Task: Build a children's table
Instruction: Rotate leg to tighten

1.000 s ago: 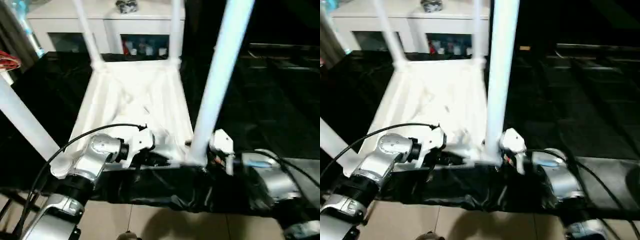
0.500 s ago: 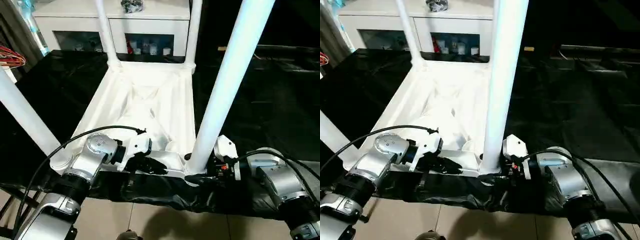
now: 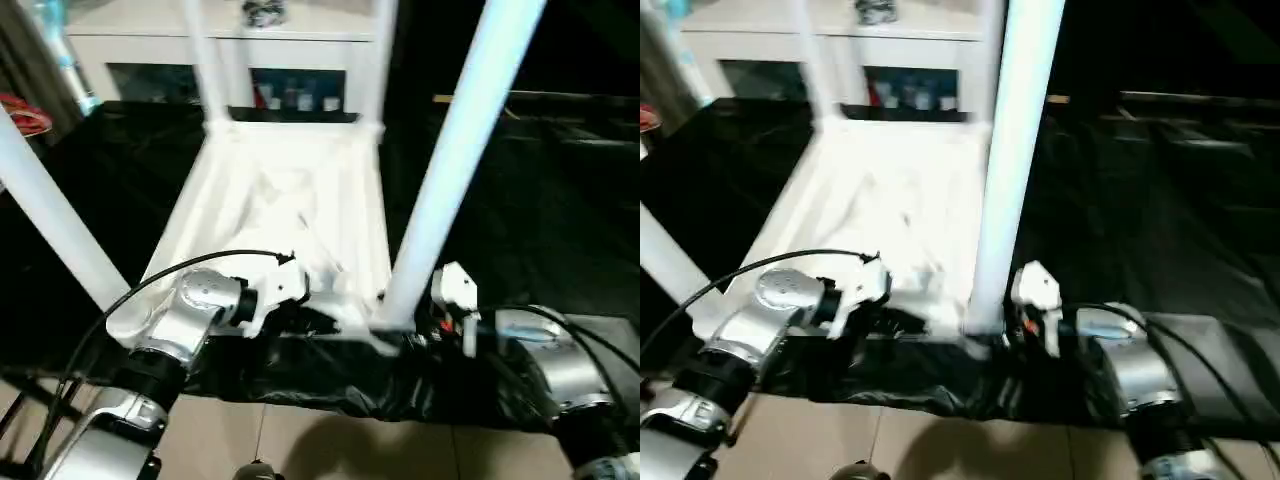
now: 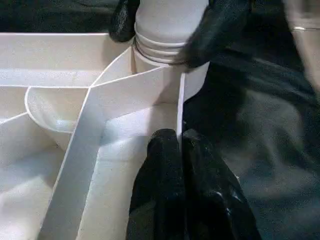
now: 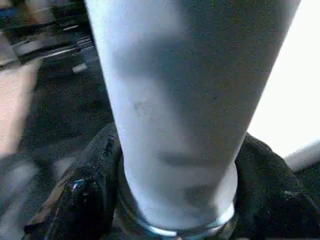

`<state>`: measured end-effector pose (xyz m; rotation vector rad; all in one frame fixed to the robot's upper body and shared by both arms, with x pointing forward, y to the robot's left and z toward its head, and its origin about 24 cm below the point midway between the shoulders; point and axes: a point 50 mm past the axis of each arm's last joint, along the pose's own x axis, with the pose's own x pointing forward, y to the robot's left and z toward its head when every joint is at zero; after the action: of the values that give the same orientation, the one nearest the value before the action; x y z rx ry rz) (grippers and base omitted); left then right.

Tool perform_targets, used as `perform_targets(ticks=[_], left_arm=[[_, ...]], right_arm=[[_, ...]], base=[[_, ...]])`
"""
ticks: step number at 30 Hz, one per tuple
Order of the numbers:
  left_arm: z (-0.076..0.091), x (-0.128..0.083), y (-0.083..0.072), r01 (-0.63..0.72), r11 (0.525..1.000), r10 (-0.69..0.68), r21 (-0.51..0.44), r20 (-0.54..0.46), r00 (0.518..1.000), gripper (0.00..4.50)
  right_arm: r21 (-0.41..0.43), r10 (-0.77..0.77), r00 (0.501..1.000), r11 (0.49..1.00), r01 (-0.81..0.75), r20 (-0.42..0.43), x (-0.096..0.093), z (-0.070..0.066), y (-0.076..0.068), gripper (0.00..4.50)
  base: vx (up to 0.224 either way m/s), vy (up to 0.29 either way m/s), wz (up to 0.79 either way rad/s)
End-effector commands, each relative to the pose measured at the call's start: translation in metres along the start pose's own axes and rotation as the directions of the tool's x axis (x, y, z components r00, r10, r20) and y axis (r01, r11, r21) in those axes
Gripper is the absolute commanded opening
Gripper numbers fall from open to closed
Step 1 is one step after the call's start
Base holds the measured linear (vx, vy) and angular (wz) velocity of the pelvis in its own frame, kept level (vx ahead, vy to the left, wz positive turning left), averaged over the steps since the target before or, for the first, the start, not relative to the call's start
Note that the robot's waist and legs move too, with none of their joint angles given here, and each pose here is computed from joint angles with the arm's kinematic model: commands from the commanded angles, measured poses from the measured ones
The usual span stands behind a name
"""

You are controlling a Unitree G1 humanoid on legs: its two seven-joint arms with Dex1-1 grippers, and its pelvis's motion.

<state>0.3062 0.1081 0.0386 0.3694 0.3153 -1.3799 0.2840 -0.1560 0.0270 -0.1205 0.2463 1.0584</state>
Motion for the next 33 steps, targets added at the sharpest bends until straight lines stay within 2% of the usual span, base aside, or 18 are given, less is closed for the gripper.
perform_targets(ticks=[1, 5, 7, 8, 13, 15, 16, 17, 19, 20, 21, 22, 23, 25, 30, 32, 33], left_arm=[[0.019, 0.02, 0.007, -0.108, 0.994, 0.108, -0.006, 0.063, 0.992, 0.0], [0.027, 0.044, 0.001, -0.131, 0.991, 0.133, -0.032, 0.077, 0.988, 0.0], [0.029, 0.05, 0.0, -0.14, 0.99, 0.142, -0.035, 0.076, 0.987, 0.0], [0.033, 0.059, -0.003, -0.155, 0.987, 0.157, -0.039, 0.072, 0.985, 0.0], [0.038, 0.07, -0.005, -0.185, 0.982, 0.188, -0.042, 0.072, 0.98, 0.0], [0.041, 0.07, -0.007, -0.176, 0.984, 0.177, -0.025, 0.099, 0.979, 0.0], [0.041, 0.07, -0.007, -0.174, 0.984, 0.176, -0.024, 0.1, 0.979, 0.0], [0.04, 0.068, -0.007, -0.164, 0.986, 0.165, -0.018, 0.111, 0.98, 0.0], [0.04, 0.068, -0.007, -0.164, 0.986, 0.165, -0.018, 0.111, 0.98, 0.0], [0.039, 0.064, -0.007, -0.153, 0.988, 0.153, -0.013, 0.116, 0.981, 0.0], [0.036, 0.057, -0.005, -0.135, 0.991, 0.134, -0.002, 0.117, 0.984, 0.0], [0.036, 0.057, -0.005, -0.135, 0.991, 0.134, -0.002, 0.117, 0.984, 0.0], [0.032, 0.048, -0.003, -0.113, 0.994, 0.112, 0.008, 0.109, 0.988, 0.0], [0.029, 0.041, -0.002, -0.089, 0.996, 0.086, 0.02, 0.106, 0.991, 0.0], [0.028, 0.029, -0.001, -0.032, 0.999, 0.028, 0.028, 0.122, 0.992, 0.0], [0.025, 0.018, -0.002, 0.042, 0.998, -0.047, 0.039, 0.117, 0.992, 0.0], [0.024, 0.016, -0.003, 0.051, 0.998, -0.055, 0.041, 0.114, 0.992, 0.0]], right_arm=[[-0.002, 0.013, 1.0, 1.0, -0.013, -0.025, 0.034, -0.004, 0.017, 2.72], [0.087, -0.2, 0.978, 0.975, 0.205, -0.067, 0.059, -0.01, 0.013, 2.72], [0.099, -0.247, 0.966, 0.962, 0.254, -0.08, 0.065, -0.011, 0.012, 2.72], [0.1, -0.315, 0.945, 0.941, 0.324, -0.089, 0.075, -0.009, 0.011, 2.72], [0.112, -0.377, 0.925, 0.918, 0.381, -0.056, 0.089, -0.002, 0.013, 2.72], [0.184, -0.335, 0.942, 0.926, 0.329, 0.001, 0.091, 0.004, 0.015, 3.26], [0.187, -0.331, 0.943, 0.927, 0.325, 0.003, 0.091, 0.004, 0.015, 3.26], [0.211, -0.302, 0.953, 0.933, 0.29, 0.023, 0.088, 0.005, 0.016, 3.43], [0.211, -0.302, 0.953, 0.933, 0.29, 0.023, 0.088, 0.005, 0.016, 3.5], [0.203, -0.266, 0.964, 0.946, 0.254, 0.031, 0.084, 0.004, 0.016, 3.7], [0.161, -0.208, 0.978, 0.966, 0.201, 0.026, 0.076, 0.002, 0.017, 3.79], [0.161, -0.208, 0.978, 0.966, 0.201, 0.026, 0.076, 0.002, 0.017, 3.79], [0.1, -0.132, 0.991, 0.987, 0.129, 0.022, 0.065, 0.0, 0.017, 3.79], [0.062, -0.066, 0.998, 0.996, 0.065, 0.02, 0.055, 0.0, 0.017, 3.79], [-0.003, 0.03, 0.999, 1.0, -0.03, 0.012, 0.038, 0.0, 0.015, 3.79], [-0.057, 0.149, 0.989, 0.987, -0.149, -0.001, 0.022, 0.002, 0.017, 3.79], [-0.062, 0.165, 0.986, 0.984, -0.164, -0.003, 0.021, 0.002, 0.017, 3.79]], base=[[0.0, 0.0, 0.0], [0.0, 0.0, 0.0], [0.0, 0.0, 0.0], [0.0, 0.0, 0.0], [0.0, 0.0, 0.0], [0.0, 0.0, 0.0], [0.0, 0.0, 0.0], [0.0, 0.0, 0.0], [0.0, 0.0, 0.0], [0.0, 0.0, 0.0], [0.0, 0.0, 0.0], [0.0, 0.0, 0.0], [0.0, 0.0, 0.0], [0.0, 0.0, 0.0], [0.0, 0.0, 0.0], [0.0, 0.0, 0.0], [0.0, 0.0, 0.0]])
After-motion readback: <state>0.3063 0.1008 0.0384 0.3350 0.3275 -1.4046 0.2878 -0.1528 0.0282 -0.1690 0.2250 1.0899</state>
